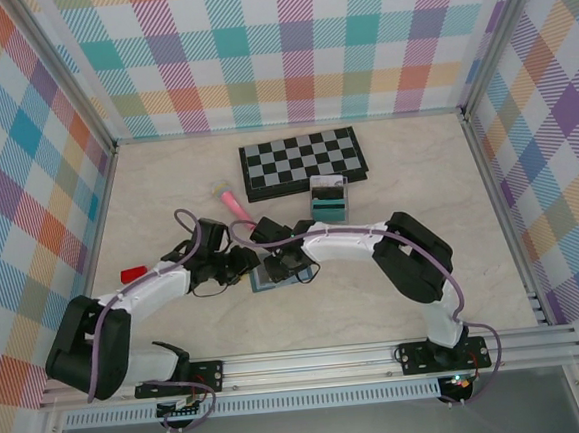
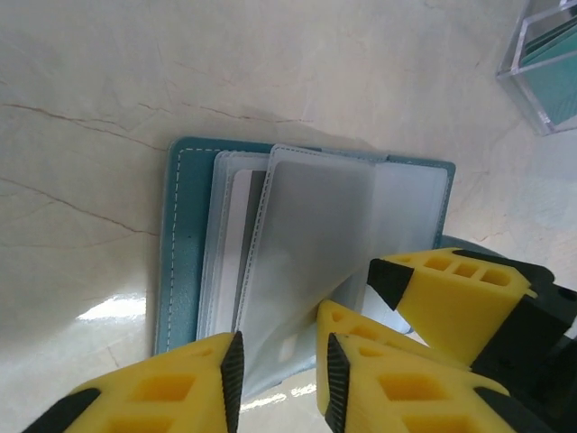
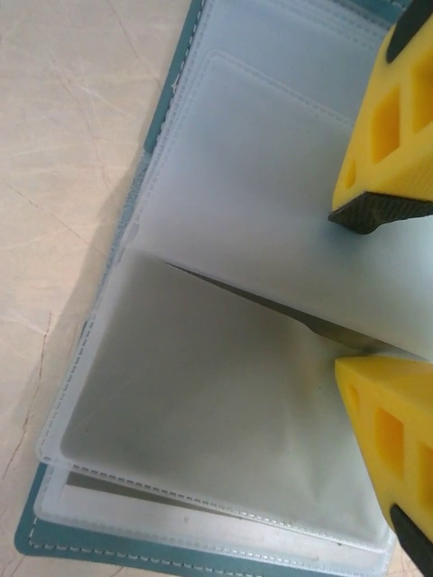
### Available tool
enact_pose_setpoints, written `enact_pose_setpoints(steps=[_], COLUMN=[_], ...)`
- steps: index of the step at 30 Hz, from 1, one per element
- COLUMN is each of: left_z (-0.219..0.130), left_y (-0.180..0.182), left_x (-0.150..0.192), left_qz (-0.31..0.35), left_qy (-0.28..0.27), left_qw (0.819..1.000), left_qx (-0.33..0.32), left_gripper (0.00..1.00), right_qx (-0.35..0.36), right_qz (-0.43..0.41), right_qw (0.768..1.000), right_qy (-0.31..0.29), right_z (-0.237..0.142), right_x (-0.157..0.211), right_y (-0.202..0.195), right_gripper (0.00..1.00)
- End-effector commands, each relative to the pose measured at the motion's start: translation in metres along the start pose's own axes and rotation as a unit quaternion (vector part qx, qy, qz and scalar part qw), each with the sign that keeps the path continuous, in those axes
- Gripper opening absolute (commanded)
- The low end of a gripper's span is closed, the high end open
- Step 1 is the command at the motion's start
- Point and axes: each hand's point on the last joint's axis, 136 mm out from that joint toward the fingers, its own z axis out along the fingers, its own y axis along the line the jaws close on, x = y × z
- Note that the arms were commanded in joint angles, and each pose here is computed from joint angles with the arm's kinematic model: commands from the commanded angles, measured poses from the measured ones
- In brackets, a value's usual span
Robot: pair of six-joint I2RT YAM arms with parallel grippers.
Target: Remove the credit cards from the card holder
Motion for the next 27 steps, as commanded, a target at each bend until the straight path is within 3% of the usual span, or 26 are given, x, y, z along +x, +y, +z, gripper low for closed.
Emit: enact_pose_setpoints(steps=[1, 18, 27], left_z=[0.006, 0.023, 0.024], left_y=[-0.010, 0.004, -0.005], left_x=[0.001, 0.003, 0.008], left_qz=[0.005, -0.001, 0.010], left_qy=[0.011, 0.024, 0.036], left_qw=[1.000, 1.000, 0.999], left_qx=[0.021, -0.010, 0.014], left_gripper=[0.29, 0.26, 0.25], right_qx=[0.025, 0.008, -0.003], right_qz=[0.014, 0.022, 0.031], right_qw=[0.998, 0.998, 0.997], right_qy=[0.054, 0.062, 0.067], right_z=[0.021, 0.023, 0.024], right_x=[0.032, 0.033, 0.035], right_y=[-0.020, -0.019, -0.017], right_gripper=[0.40, 0.36, 0.35])
